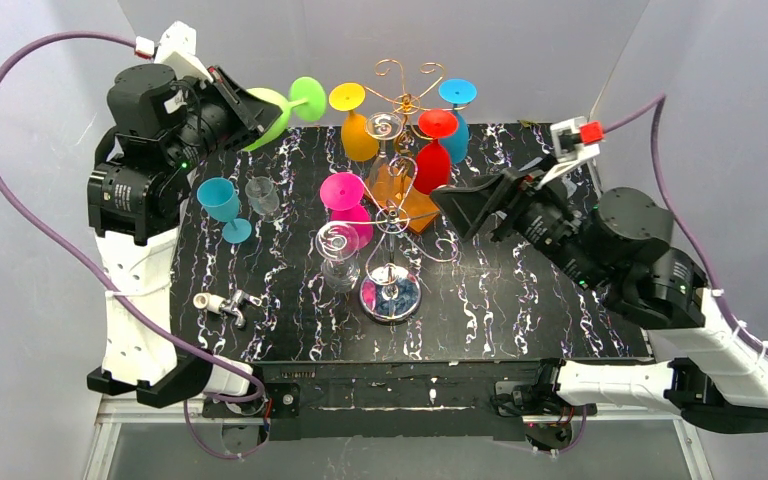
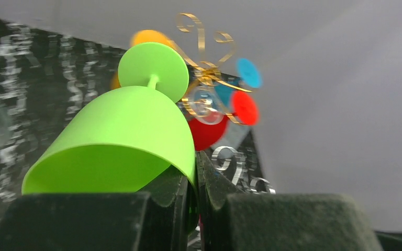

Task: Take the wine glass off the wine glass rack
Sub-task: Place the wine glass at the center of the board.

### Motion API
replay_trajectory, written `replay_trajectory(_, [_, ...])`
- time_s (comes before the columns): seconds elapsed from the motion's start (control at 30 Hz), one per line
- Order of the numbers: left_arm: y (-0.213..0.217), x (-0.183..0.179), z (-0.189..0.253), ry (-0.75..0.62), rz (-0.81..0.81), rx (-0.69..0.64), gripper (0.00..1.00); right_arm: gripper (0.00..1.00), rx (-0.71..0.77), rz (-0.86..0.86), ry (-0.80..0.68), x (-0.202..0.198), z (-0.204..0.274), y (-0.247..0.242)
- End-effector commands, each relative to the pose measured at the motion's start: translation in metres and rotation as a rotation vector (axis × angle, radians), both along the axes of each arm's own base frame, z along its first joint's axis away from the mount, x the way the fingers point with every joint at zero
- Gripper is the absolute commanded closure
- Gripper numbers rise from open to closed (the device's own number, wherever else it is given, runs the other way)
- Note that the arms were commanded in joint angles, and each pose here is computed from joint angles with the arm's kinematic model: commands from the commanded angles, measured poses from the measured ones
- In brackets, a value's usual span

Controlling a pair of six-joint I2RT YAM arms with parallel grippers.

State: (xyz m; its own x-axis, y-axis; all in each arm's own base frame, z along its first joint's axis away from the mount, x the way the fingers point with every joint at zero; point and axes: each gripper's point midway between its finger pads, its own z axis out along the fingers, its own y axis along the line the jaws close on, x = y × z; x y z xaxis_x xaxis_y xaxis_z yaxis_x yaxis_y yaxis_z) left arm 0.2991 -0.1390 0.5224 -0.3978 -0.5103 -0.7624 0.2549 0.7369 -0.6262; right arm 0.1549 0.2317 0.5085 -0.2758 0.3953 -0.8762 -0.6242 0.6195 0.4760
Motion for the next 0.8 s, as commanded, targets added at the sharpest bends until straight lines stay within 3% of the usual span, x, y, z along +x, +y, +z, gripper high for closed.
replay_trajectory(0.0, [0.065,0.008,-0.052,0.120,0.278,0.287,1.00,0.02,-0.093,-0.054,-0.020,0.011,-0.015,0.001])
replay_trajectory(0.23, [0.087,0.007,-0.129,0.356,0.334,0.443,1.00,0.02,-0.204,-0.032,-0.011,0.019,-0.035,0.025])
replay_trajectory(0.4, [0.085,0.006,-0.181,0.497,0.284,0.496,1.00,0.02,-0.278,-0.017,-0.008,0.025,-0.048,0.045])
replay_trajectory(0.77, [0.072,0.012,-0.265,0.719,0.187,0.548,1.00,0.02,-0.470,-0.256,-0.039,0.068,-0.032,0.037])
